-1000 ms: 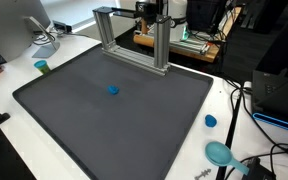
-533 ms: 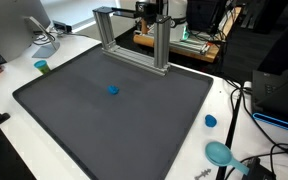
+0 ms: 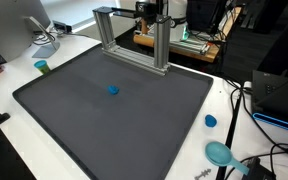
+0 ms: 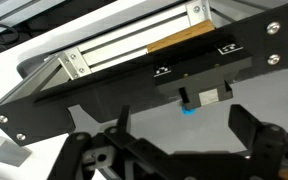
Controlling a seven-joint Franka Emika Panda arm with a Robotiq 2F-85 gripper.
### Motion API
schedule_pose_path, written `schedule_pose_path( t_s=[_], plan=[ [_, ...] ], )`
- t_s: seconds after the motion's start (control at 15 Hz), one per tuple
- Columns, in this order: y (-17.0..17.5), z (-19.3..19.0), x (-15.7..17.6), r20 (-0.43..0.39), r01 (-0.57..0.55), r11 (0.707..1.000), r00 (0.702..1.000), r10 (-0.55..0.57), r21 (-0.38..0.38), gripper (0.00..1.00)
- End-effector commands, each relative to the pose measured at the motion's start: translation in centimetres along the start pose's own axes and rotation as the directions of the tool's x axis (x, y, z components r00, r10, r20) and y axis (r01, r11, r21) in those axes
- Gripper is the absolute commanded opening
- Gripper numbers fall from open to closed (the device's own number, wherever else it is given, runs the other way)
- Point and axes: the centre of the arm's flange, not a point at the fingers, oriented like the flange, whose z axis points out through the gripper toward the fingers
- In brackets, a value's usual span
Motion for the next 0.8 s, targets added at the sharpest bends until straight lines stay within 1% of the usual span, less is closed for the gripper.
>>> schedule_pose_path(
  t_s=[0.0, 0.13, 0.33, 0.47, 0.73],
  plan=[
    [0.0, 0.0, 0.0, 0.0, 0.0, 1.0, 1.0, 0.0, 0.0, 1.0],
    [-0.5, -0.6, -0.4, -0.013, 0.027, 1.0, 1.0, -0.027, 0.003, 1.0],
    [-1.8, -1.6, -0.8, -0.023, 0.105, 0.994, 0.994, -0.105, 0.019, 1.0],
    [-3.1, -1.2, -1.0, -0.034, 0.146, 0.989, 0.989, -0.145, 0.023, 1.0],
    [-4.9, 0.8, -0.6, -0.055, 0.19, 0.982, 0.98, -0.19, -0.003, 1.0]
  ],
)
